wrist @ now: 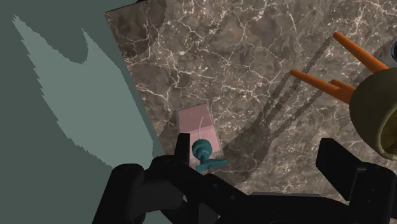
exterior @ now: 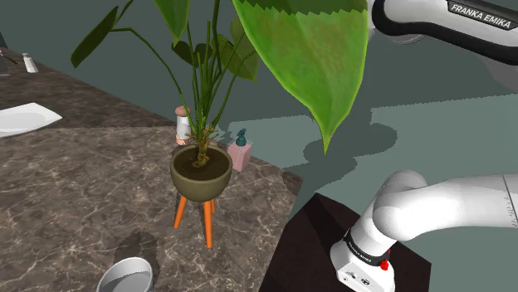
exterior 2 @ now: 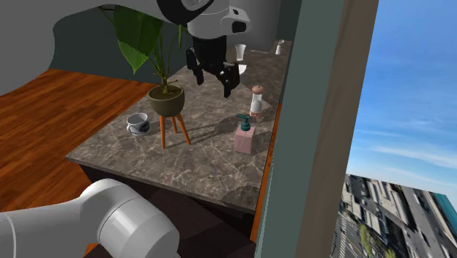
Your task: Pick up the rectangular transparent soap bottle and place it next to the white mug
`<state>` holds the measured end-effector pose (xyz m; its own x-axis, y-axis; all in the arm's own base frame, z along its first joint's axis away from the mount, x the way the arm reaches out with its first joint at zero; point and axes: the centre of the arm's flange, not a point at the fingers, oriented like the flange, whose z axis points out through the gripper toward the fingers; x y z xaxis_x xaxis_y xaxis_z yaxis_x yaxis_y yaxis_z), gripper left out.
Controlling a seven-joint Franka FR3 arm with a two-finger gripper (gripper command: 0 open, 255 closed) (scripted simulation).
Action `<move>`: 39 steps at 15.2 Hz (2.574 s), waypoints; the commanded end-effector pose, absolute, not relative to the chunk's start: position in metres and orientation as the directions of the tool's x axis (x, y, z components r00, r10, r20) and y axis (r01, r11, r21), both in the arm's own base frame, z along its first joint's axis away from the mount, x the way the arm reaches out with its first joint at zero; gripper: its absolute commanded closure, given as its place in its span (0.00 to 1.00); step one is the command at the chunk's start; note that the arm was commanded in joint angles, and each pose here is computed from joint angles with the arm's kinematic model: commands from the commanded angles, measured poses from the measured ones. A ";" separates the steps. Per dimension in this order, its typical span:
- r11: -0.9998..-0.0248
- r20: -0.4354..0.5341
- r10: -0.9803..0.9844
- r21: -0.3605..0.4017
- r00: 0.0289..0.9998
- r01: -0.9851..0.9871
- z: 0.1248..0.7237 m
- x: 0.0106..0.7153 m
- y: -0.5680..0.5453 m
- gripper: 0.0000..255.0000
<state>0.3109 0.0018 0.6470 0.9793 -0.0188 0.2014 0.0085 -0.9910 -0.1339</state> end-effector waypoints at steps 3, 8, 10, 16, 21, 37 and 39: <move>-0.991 0.189 0.001 -0.134 0.982 0.027 0.631 0.334 0.001 0.00; -0.988 0.160 0.050 -0.134 0.986 0.072 0.589 0.390 0.001 0.00; -0.987 0.148 0.070 -0.135 0.987 0.090 0.572 0.412 0.002 0.00; -0.980 0.112 0.130 -0.138 0.985 0.145 0.519 0.477 0.007 0.00; -0.972 0.082 0.179 -0.142 0.980 0.189 0.473 0.529 0.014 0.00; -0.965 0.062 0.212 -0.146 0.975 0.219 0.401 0.564 0.027 0.00; -0.965 0.062 0.212 -0.146 0.975 0.219 0.401 0.564 0.027 0.00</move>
